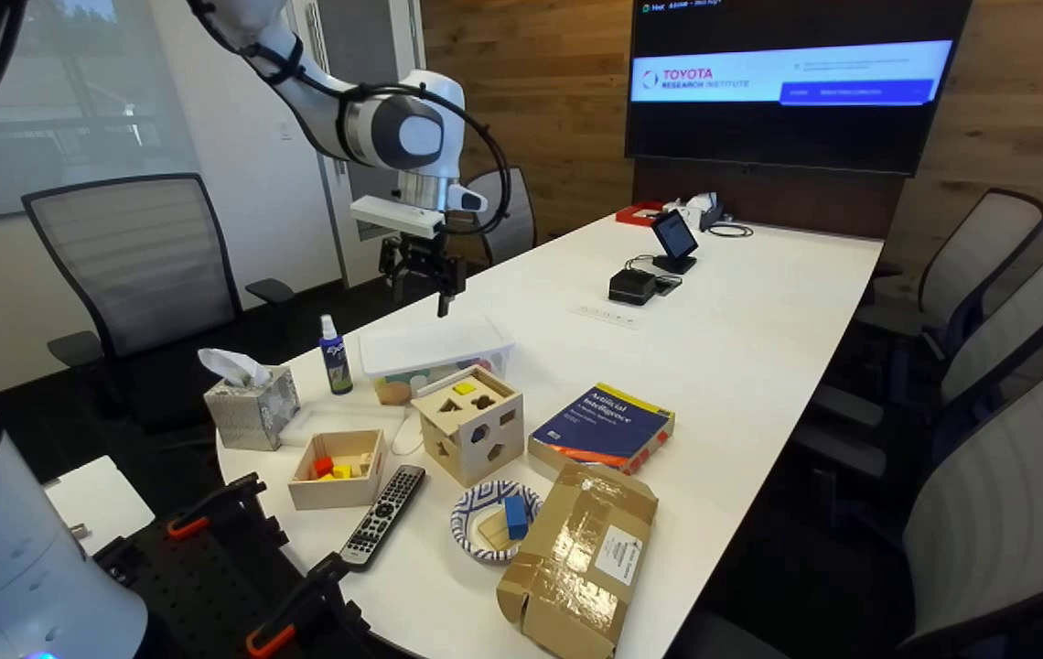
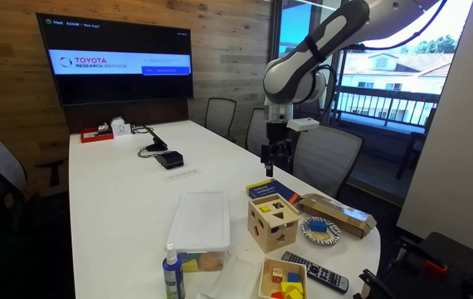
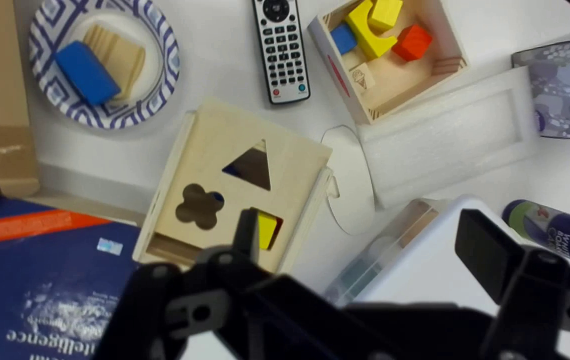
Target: Put one wooden block from the black and white bowl inside the wooden toy box.
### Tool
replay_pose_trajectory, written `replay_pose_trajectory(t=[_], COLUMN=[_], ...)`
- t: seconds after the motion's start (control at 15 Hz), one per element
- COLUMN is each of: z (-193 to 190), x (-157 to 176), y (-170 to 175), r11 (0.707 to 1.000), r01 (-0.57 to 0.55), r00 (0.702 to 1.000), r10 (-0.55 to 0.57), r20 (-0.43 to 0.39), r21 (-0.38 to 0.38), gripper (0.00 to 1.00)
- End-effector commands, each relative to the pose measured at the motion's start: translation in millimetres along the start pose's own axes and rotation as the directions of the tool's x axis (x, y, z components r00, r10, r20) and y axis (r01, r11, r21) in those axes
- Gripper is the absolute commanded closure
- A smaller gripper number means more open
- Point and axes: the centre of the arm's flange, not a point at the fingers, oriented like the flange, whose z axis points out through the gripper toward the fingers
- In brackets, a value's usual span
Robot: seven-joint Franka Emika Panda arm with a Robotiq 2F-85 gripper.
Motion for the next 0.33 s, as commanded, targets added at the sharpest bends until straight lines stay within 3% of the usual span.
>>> replay_pose_trajectory(t=[0.0,0.27], z=[-9.9,-10.3], x=[-13.0,-15.3], y=[-5.5,-8.0], r11=[0.984,0.965], r01=[-0.172,-0.257], r00=[0.984,0.963], r10=[0.17,0.252], r20=[0.061,0.095], r21=[0.035,0.044], gripper=[0.0,0.0])
